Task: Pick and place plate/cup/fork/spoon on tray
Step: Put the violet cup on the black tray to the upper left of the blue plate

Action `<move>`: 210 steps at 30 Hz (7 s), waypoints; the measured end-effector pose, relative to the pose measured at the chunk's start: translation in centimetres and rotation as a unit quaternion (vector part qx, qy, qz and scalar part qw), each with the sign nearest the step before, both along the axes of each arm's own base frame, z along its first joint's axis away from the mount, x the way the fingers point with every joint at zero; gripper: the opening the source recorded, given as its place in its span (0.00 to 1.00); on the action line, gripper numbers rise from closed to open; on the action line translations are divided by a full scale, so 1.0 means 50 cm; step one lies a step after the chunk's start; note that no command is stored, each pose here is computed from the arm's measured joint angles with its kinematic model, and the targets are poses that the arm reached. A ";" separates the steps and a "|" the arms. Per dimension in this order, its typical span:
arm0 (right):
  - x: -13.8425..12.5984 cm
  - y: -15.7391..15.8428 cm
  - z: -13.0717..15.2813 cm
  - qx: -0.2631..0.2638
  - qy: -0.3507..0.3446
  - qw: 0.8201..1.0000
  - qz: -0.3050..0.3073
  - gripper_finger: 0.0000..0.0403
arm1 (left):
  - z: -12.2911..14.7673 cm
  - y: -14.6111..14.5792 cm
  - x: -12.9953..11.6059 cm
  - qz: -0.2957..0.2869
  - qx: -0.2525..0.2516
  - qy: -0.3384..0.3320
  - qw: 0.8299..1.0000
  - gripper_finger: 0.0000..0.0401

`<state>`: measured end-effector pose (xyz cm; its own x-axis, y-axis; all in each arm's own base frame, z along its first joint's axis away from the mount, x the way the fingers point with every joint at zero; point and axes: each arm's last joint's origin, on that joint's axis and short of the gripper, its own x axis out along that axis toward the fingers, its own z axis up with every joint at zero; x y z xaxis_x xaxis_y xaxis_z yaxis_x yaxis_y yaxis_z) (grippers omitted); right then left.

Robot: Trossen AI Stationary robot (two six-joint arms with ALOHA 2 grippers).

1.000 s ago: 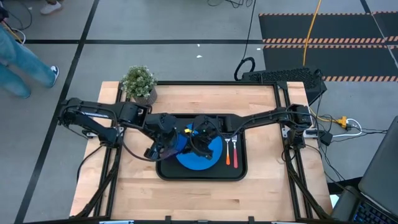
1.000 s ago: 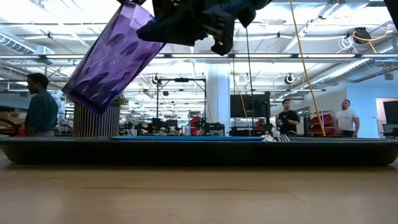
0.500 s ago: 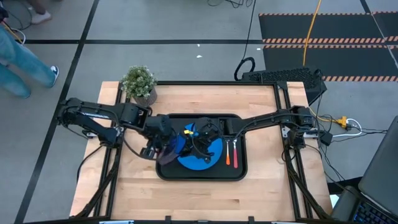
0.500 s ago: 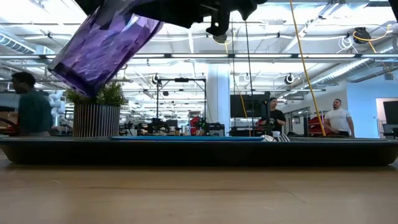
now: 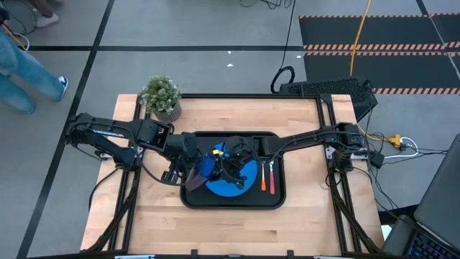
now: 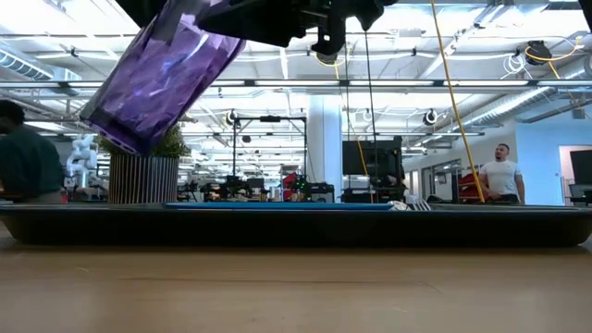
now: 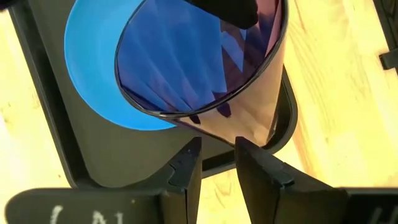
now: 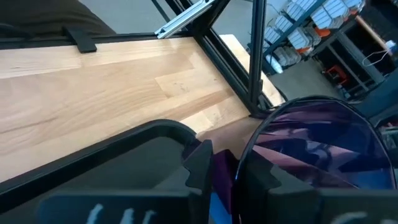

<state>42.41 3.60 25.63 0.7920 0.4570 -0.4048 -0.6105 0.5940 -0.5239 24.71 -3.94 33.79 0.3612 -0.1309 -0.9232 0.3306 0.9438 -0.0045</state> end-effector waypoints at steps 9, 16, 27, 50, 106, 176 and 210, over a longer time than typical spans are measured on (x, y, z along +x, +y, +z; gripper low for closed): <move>-0.003 -0.002 -0.013 0.002 0.008 1.000 -0.003 0.14 | 0.001 -0.006 -0.001 -0.001 -0.003 -0.001 1.000 0.25; -0.005 -0.004 -0.028 0.018 -0.019 1.000 -0.013 0.34 | 0.001 -0.012 -0.002 -0.008 -0.003 -0.001 1.000 0.25; -0.008 -0.004 -0.039 0.029 -0.018 0.999 -0.019 0.47 | 0.002 -0.012 -0.002 -0.006 -0.004 -0.001 1.000 0.25; -0.199 0.025 0.183 0.052 0.005 0.993 -0.104 0.44 | -0.070 0.174 0.029 0.104 -0.065 -0.060 0.991 0.25; -0.393 0.009 0.163 0.127 -0.208 0.961 -0.132 0.44 | -0.276 0.174 0.014 0.289 -0.380 -0.016 0.878 0.57; -0.393 0.009 0.164 0.123 -0.213 0.960 -0.131 0.44 | -0.299 0.106 0.082 0.265 -0.347 -0.082 0.896 0.28; -0.393 0.009 0.163 0.118 -0.213 0.961 -0.131 0.44 | -0.172 0.104 0.064 0.164 -0.332 -0.182 0.911 0.00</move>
<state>22.78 4.03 33.80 0.9632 0.2590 0.0723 -0.1841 0.8311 -0.5247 27.91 1.24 25.18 0.7484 -0.4457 -0.4911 0.1245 0.8217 -0.5561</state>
